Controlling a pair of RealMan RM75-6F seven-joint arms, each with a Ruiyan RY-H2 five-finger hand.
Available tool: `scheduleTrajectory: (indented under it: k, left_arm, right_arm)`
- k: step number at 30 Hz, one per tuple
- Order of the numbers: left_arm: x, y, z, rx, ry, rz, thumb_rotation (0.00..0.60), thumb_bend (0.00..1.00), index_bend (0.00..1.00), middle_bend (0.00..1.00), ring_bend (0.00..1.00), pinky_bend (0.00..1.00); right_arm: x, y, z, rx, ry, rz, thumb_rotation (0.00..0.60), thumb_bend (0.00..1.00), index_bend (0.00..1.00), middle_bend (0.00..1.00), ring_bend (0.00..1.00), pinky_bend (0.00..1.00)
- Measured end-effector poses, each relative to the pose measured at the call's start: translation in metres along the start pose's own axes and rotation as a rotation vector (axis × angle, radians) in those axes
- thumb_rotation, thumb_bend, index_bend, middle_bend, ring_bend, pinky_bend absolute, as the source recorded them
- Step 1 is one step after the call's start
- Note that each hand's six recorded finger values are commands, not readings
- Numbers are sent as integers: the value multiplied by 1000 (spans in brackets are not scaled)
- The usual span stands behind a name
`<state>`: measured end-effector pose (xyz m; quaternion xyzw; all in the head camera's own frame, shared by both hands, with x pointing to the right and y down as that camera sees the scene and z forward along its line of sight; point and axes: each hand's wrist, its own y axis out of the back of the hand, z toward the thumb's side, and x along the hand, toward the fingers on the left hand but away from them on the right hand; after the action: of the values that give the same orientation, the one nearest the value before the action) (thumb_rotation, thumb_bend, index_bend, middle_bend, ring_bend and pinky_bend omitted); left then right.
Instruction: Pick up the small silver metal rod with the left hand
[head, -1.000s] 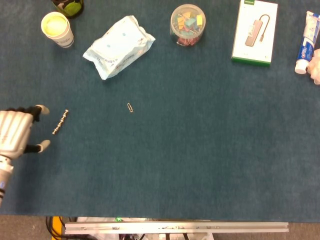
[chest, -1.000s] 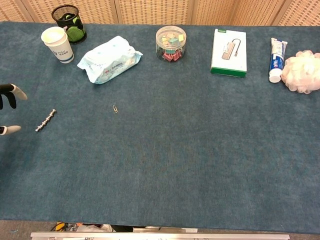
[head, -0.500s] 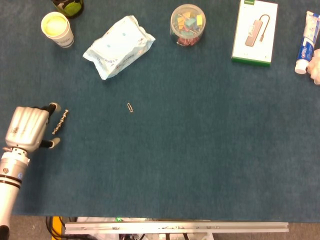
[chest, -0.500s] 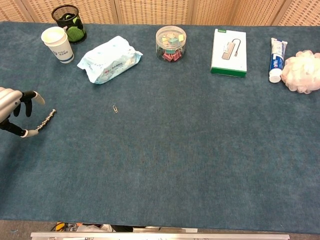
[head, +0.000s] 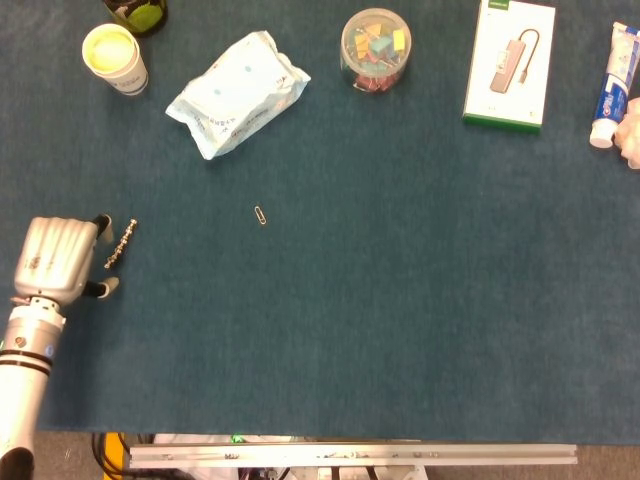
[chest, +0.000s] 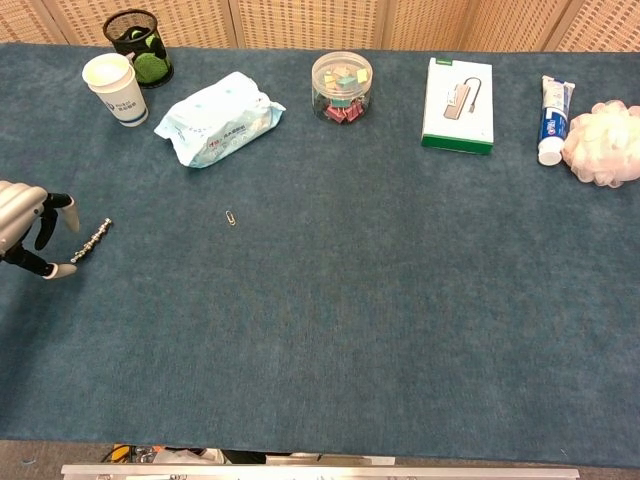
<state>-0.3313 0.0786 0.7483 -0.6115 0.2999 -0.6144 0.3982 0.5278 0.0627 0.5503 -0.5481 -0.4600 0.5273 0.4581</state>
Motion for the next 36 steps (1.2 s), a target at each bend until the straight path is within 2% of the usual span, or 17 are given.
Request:
scheduleTrajectory:
  k: [9,17,36]
  left_arm:
    - [15,-7,9,-13,7,-3,600,103,444,702,732,831]
    - [25,-11,7,15,25,-3,600,103,444,704,733,832]
    - [49,-2,-13,109,98,26,600,104,445,706,734,832]
  right_arm:
    - [6,4,-6,3,-18,-7,600,43,369,436,288,311]
    - [9,6,-8,6,-28,-10,600,43,369,436,288,311]
    - [9,5,-7,13,-34,-5,600,44,369,436,288,311]
